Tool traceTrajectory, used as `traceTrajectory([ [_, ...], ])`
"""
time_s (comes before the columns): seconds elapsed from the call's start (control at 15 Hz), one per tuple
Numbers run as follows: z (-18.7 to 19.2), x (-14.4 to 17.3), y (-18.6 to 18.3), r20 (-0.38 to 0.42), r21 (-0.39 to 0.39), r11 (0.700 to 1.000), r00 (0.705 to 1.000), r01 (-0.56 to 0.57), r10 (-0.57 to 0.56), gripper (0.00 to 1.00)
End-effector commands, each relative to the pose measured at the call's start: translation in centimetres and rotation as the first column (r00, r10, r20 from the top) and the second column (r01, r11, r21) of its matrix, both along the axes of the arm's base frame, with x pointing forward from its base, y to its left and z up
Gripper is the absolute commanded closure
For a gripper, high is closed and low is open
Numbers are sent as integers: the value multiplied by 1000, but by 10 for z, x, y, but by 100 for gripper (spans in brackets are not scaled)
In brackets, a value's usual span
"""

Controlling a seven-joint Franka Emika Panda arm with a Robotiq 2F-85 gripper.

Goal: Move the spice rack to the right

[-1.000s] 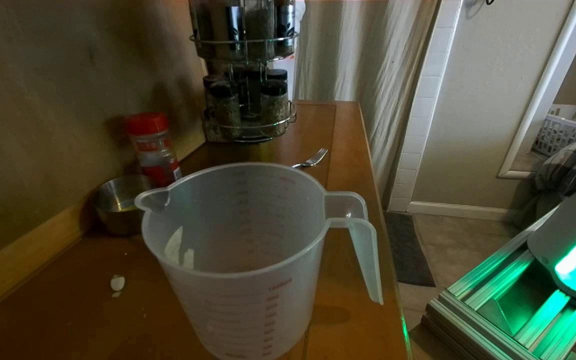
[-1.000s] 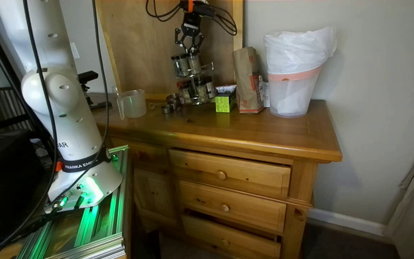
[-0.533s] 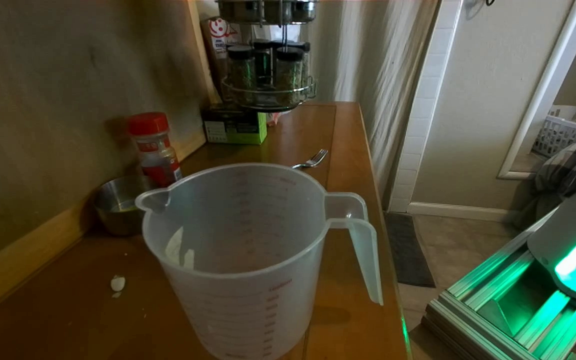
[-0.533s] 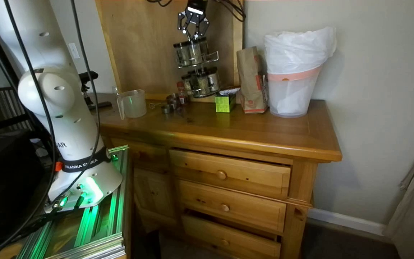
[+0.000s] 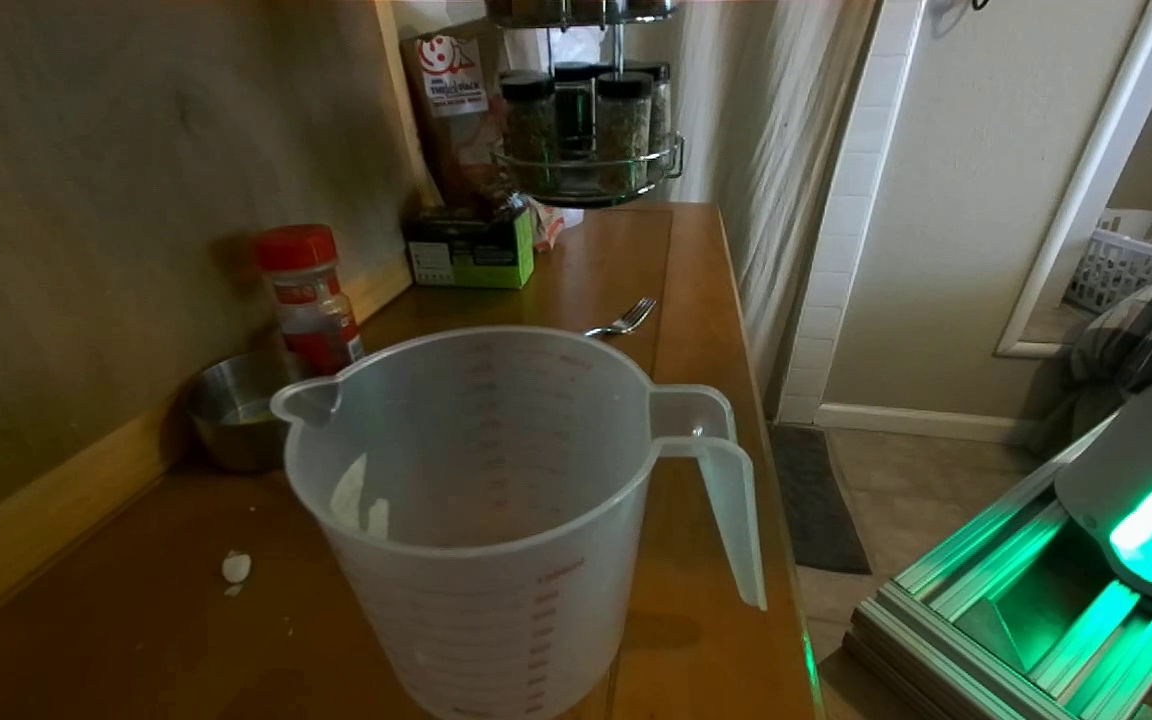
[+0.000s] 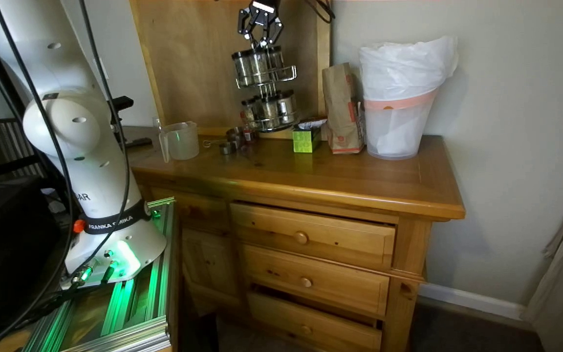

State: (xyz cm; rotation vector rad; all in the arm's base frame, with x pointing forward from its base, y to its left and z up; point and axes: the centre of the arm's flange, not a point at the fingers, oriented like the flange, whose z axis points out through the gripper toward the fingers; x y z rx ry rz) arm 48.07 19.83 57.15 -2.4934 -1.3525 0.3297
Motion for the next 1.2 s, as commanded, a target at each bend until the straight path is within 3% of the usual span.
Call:
traceTrajectory([
  [0.0,41,-24,-38,41,62,985,986,160,-163,98],
  [0.47,34,-23,-119,33,108,917,921,383,-388,98],
  [0.53,5,-6,-107,-12,43,951,952,305,-305,93],
  [0.8,-3,-6,-125,-11,49,935,937,350,-350,93],
  [0.87,-3,-6,-125,-10,49,935,936,351,-351,98],
  [1.13,-21,20,-142,-59,36,904,904,425,-423,98],
])
